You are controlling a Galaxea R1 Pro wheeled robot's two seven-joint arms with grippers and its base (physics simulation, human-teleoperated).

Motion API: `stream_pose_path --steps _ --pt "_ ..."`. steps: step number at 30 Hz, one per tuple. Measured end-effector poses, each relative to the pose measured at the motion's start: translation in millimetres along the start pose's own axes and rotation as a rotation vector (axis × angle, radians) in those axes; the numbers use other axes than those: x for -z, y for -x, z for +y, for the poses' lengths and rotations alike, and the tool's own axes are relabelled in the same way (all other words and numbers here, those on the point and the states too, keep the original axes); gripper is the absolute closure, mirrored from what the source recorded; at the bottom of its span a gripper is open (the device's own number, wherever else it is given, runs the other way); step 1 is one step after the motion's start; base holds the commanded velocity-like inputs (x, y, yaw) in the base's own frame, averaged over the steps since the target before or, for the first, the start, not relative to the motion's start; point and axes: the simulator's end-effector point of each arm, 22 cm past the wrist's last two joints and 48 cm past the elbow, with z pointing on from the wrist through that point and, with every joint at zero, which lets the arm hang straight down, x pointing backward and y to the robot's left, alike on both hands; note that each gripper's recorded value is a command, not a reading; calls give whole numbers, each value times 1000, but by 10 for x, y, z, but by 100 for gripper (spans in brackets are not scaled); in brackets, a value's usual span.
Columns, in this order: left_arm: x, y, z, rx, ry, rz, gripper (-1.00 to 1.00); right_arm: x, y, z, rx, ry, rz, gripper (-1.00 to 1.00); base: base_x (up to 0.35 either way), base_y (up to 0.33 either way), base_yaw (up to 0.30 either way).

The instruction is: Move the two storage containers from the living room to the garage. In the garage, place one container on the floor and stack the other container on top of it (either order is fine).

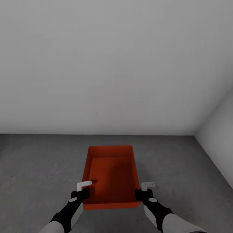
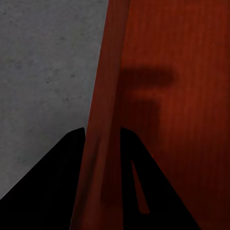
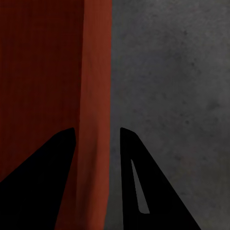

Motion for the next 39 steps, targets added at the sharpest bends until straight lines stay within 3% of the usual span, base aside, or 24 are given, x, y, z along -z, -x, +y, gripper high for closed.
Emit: stream_pose_path --steps 39 --pt "-525 -347 -10 0 0 -1 100 -521 -352 -19 0 0 -1 100 0 0 0"
